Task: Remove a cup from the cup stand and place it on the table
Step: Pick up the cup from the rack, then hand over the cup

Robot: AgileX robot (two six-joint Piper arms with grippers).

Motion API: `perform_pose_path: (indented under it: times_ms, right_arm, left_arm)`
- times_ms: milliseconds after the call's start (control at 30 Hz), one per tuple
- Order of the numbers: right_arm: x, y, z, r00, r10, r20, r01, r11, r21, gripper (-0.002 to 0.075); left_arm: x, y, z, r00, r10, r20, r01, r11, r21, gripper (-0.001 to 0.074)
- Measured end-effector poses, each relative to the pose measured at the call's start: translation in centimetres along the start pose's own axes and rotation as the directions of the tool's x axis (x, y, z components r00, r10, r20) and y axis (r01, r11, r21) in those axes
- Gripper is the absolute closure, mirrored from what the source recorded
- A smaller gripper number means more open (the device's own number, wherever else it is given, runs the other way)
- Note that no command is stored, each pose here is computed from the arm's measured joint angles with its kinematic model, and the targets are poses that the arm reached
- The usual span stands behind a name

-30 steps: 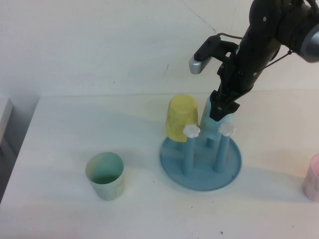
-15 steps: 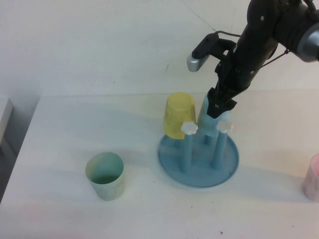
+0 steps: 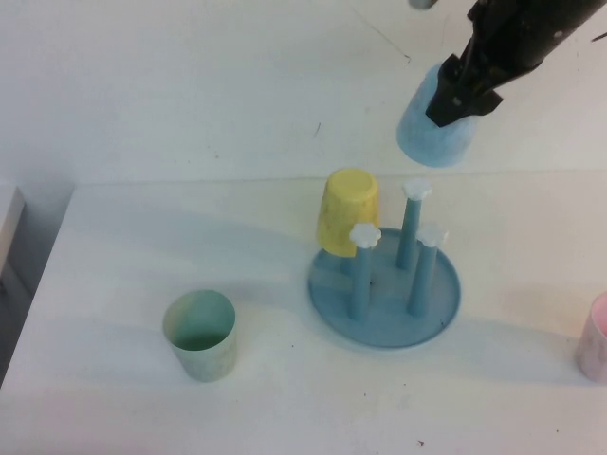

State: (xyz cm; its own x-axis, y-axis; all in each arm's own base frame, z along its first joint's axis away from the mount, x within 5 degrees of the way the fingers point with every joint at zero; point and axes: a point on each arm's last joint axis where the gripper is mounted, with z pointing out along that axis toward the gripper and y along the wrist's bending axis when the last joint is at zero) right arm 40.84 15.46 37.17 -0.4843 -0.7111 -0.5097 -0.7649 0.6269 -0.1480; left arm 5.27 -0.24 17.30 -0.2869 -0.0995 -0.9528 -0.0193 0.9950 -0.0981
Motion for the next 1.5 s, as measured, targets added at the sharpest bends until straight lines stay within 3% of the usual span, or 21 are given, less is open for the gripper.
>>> perform_pose_path:
  times_ms: [133, 267, 400, 500, 600, 700, 900, 1000, 1167, 1333, 1433, 1500]
  right_arm:
    - [0.6, 2.2, -3.3, 0.997, 0.031, 0.072, -0.024, 0.995, -0.099, 0.0170]
    - [3.4, 5.2, -4.7, 0.996, 0.058, 0.067, -0.040, 0.970, -0.240, 0.0170]
    - [8.9, 7.6, -5.1, 0.987, 0.156, 0.027, -0.133, 0.908, -0.397, 0.0170]
    - [13.8, 9.4, -4.4, 0.955, 0.295, -0.004, -0.259, 0.833, -0.489, 0.0170]
    - [18.0, 11.2, -3.3, 0.881, 0.472, 0.018, -0.381, 0.732, -0.565, 0.0170]
    - [21.3, 13.2, -1.8, 0.764, 0.645, 0.018, -0.480, 0.586, -0.653, 0.0170]
    - [23.3, 14.3, -0.7, 0.446, 0.895, 0.011, -0.569, 0.293, -0.768, 0.0170]
    - [23.0, 14.0, -0.9, 0.362, 0.932, -0.017, -0.571, 0.207, -0.795, 0.0170]
    - [23.0, 13.7, -0.8, 0.152, 0.962, -0.228, -0.651, -0.076, -0.756, 0.0171]
    - [23.2, 13.2, -0.4, -0.064, 0.929, -0.364, -0.689, -0.305, -0.657, 0.0171]
    - [23.3, 13.0, -0.3, -0.127, 0.908, -0.399, -0.685, -0.371, -0.627, 0.0171]
    - [23.3, 13.0, -0.3, -0.140, 0.903, -0.406, -0.684, -0.385, -0.620, 0.0171]
  left_arm:
    - [0.0, 0.0, 0.0, 1.000, 0.000, 0.000, 0.000, 1.000, 0.000, 0.0738]
    - [0.0, 0.0, 0.0, 1.000, 0.000, 0.000, 0.000, 1.000, 0.000, 0.0738]
    - [0.0, 0.0, 0.0, 1.000, 0.002, 0.000, -0.002, 1.000, 0.000, 0.0739]
    - [0.0, 0.0, 0.0, 1.000, 0.002, 0.000, -0.002, 1.000, 0.000, 0.0739]
    - [0.0, 0.0, 0.0, 1.000, 0.002, 0.000, -0.002, 1.000, 0.000, 0.0739]
    - [0.0, 0.0, 0.0, 1.000, 0.002, 0.000, -0.002, 1.000, 0.000, 0.0739]
    - [0.0, 0.0, 0.0, 1.000, 0.002, 0.000, -0.002, 1.000, 0.000, 0.0739]
    - [0.0, 0.0, 0.0, 1.000, 0.002, 0.000, -0.002, 1.000, 0.000, 0.0738]
    - [0.0, 0.0, 0.0, 1.000, 0.002, 0.000, -0.002, 1.000, 0.000, 0.0738]
    - [0.0, 0.0, 0.0, 1.000, 0.002, 0.000, -0.002, 1.000, 0.000, 0.0739]
    - [0.0, 0.0, 0.0, 1.000, 0.000, 0.000, 0.000, 1.000, 0.000, 0.0739]
    - [0.0, 0.0, 0.0, 1.000, 0.000, 0.000, 0.000, 1.000, 0.000, 0.0738]
